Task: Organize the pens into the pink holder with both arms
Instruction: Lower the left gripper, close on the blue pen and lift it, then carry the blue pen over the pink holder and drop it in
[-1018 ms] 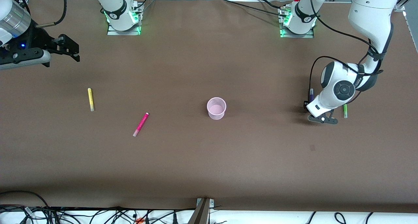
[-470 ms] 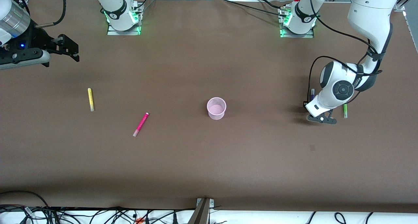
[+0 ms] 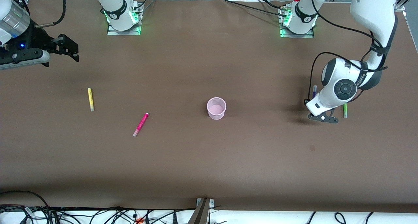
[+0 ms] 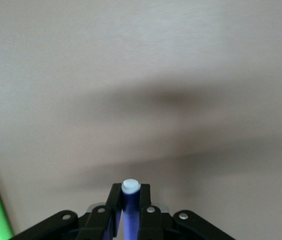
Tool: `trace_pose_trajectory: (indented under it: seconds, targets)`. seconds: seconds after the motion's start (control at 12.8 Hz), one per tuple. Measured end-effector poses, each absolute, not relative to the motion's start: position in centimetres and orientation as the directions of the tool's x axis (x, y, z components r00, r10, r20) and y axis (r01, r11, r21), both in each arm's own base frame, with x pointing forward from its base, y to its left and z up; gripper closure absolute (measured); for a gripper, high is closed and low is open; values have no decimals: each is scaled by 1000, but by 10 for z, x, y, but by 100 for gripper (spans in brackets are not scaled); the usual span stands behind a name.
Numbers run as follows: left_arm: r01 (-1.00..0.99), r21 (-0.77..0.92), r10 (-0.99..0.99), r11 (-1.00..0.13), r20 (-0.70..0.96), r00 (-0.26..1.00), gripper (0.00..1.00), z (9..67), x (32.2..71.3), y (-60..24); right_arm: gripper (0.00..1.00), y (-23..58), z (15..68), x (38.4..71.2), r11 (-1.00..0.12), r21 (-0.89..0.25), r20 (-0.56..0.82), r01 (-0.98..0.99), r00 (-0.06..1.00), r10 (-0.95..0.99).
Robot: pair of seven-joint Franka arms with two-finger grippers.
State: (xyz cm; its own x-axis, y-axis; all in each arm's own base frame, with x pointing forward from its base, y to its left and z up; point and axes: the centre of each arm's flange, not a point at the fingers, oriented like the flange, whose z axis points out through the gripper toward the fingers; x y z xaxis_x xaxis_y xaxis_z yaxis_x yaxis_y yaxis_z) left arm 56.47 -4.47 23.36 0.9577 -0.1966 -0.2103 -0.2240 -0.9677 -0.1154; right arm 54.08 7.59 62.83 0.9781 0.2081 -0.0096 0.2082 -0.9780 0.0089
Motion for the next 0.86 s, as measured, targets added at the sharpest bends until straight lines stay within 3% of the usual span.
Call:
trace_pose_trajectory:
  seconds: [0.47, 0.86]
  targets:
    - [-244, 51, -249, -968, -153, 956, 82, 290, 575, -147, 0, 77, 628, 543, -978, 10, 2, 209, 978, 209]
    - [-315, 191, -311, -930, 54, 949, 82, 341, 590, -235, 0, 79, 622, 547, -977, 11, -2, 211, 977, 211]
